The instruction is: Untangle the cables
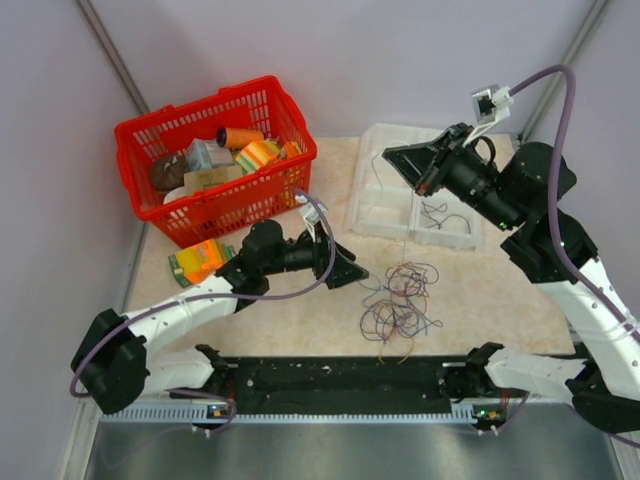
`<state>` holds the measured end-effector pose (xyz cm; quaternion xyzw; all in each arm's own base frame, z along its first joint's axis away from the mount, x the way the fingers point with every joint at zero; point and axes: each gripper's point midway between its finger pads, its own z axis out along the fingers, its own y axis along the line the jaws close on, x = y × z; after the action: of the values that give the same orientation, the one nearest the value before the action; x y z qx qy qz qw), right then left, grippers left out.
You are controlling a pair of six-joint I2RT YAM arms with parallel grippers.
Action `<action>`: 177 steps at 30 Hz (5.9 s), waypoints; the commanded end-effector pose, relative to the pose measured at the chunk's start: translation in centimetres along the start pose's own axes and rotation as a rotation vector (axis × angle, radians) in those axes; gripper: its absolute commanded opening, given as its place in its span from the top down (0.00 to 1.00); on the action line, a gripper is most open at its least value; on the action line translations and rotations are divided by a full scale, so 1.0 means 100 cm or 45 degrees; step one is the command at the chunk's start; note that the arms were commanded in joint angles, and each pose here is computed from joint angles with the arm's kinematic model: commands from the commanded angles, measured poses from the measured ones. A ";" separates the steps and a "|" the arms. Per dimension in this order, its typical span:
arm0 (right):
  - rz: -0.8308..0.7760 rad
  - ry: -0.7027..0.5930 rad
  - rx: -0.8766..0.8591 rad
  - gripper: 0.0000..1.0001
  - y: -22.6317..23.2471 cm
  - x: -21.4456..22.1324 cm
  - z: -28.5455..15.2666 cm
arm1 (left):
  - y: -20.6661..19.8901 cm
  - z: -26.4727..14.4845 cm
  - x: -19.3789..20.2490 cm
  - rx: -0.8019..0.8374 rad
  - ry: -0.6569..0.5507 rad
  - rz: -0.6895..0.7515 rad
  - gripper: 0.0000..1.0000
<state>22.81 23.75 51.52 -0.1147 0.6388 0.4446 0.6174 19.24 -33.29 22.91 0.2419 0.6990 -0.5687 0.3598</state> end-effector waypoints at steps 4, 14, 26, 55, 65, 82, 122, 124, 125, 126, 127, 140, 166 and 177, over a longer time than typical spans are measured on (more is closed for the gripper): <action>0.011 -0.166 -0.089 1.00 0.023 -0.039 -0.021 | -0.050 0.024 -0.007 0.128 0.045 0.100 0.06; 0.084 -0.197 -0.172 1.00 0.036 -0.041 -0.030 | -0.011 0.073 -0.001 -0.043 0.075 0.003 0.46; 0.082 -0.185 -0.137 1.00 0.027 -0.033 -0.026 | -0.098 0.062 0.004 0.569 0.040 0.034 0.21; -0.220 -0.403 0.317 1.00 -0.020 -0.102 -0.044 | 0.013 0.067 0.083 -0.092 0.188 -0.028 1.00; -0.397 -0.687 0.420 1.00 0.006 -0.207 -0.084 | 0.109 -0.014 0.120 -0.588 0.199 -0.175 1.00; -0.624 -1.072 0.355 1.00 0.053 -0.296 -0.129 | 0.171 -0.111 0.118 -1.233 0.105 -0.379 1.00; -0.142 -0.635 -0.326 1.00 0.116 -0.208 -0.083 | 0.028 0.112 -0.026 -0.638 -0.241 0.507 0.45; -0.164 -0.712 -0.320 1.00 0.120 -0.226 -0.092 | 0.060 0.100 0.002 -0.703 -0.188 0.490 0.50; -0.177 -0.749 -0.324 1.00 0.123 -0.234 -0.096 | 0.074 0.090 0.011 -0.732 -0.191 0.477 0.52; -0.196 -0.791 -0.323 1.00 0.125 -0.242 -0.098 | 0.086 0.079 0.018 -0.762 -0.190 0.460 0.54; -0.215 -0.833 -0.316 1.00 0.126 -0.250 -0.101 | 0.100 0.066 0.026 -0.791 -0.174 0.439 0.55; -0.463 -0.937 -0.040 1.00 0.080 -0.257 -0.033 | 0.133 -0.017 0.083 -0.835 0.083 0.278 0.79; -0.864 -1.274 0.356 1.00 0.036 -0.311 -0.013 | 0.164 -0.096 0.133 -1.049 0.019 -0.185 1.00; -0.942 -1.363 0.465 1.00 -0.005 -0.331 -0.015 | 0.162 -0.121 0.140 -1.102 -0.043 -0.232 1.00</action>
<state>32.77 12.82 77.93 -0.0118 0.2856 0.1054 0.9525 19.95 -19.51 3.61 0.0174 0.8803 -0.2661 0.3924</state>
